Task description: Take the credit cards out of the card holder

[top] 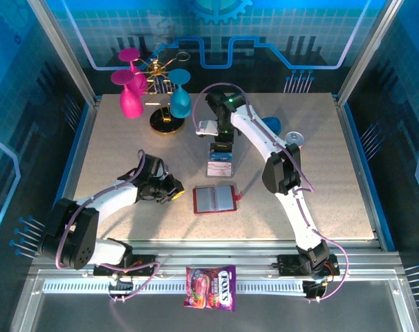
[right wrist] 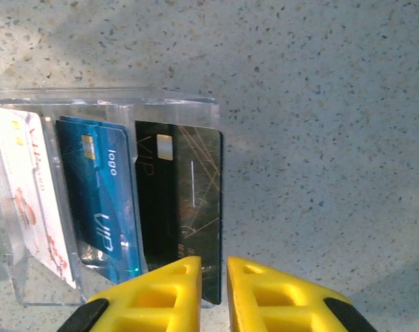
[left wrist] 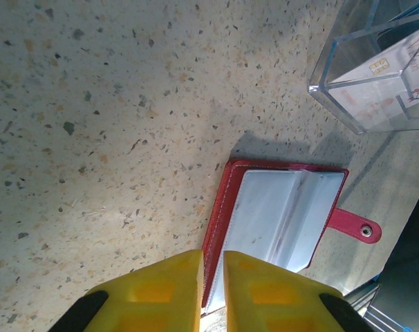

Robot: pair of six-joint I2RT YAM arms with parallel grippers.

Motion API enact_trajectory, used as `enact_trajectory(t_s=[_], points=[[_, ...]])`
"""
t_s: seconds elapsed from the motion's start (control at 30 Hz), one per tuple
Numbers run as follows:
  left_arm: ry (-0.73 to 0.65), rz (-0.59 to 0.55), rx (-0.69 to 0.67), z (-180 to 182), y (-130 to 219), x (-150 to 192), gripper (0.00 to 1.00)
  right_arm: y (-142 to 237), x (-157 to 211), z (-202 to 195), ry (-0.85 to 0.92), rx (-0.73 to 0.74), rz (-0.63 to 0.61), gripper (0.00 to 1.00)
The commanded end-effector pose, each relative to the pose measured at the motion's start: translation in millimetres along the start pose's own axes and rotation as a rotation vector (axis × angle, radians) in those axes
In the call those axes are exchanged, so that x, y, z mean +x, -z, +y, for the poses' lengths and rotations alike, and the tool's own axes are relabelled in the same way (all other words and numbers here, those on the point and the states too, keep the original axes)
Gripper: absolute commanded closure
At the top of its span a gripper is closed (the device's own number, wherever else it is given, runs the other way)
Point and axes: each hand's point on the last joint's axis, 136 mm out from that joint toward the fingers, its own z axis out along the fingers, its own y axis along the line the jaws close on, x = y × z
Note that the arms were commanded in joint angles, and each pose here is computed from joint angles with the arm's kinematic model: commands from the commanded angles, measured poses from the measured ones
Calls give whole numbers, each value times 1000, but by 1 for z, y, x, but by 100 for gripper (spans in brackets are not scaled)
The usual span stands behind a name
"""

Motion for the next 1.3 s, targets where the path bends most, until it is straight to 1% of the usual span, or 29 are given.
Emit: enact_trajectory(t_s=[0.0,0.03,0.1,0.2,0.27,0.3,0.33,0.37,0.4,0.47,0.5,0.53,0.57,0.63,0.73,0.93,1.0,1.1,1.27], points=[[2,13,-7,5,2,3,84,14,-4,-7,-14,47,-13,81],[-2,9,-5,5,3,2,82,17,-4,-7,-19,51,-13,80],[-1,1,-5,5,4,0,77,19,-1,-8,-40,61,-10,74],[-10,-22,-1,5,8,-7,63,26,3,-8,-88,68,-9,64],[-25,-39,-7,4,11,-13,50,32,7,-7,-126,71,-15,58],[-38,-44,-12,3,12,-15,46,28,9,-4,-140,62,-9,54],[-49,-51,-21,3,14,-17,42,39,11,-4,-154,81,-23,47],[-62,-57,-29,3,15,-19,38,40,13,-3,-166,87,-23,42],[-73,-61,-34,3,16,-21,35,42,16,0,-174,92,-23,40],[-93,-76,-40,0,18,-26,28,47,22,3,-195,119,-31,27],[-103,-85,-41,-1,20,-28,26,47,25,5,-202,127,-31,25],[-112,-93,-44,-3,21,-31,16,48,28,8,-210,138,-35,24],[-117,-100,-47,-4,22,-34,10,50,32,10,-221,152,-38,1],[-133,-114,-53,-8,25,-38,1,49,41,15,-244,171,-31,0],[-172,-146,-83,-11,31,-48,1,51,51,25,-284,184,-38,0],[-284,-253,-212,-8,49,-75,1,47,75,42,-362,227,-49,0],[-308,-306,-264,-4,56,-86,1,46,84,41,-412,263,-69,0],[-336,-378,-331,4,64,-102,1,44,105,41,-495,323,-82,0],[-393,-494,-466,20,78,-124,1,38,141,36,-654,417,-137,0]])
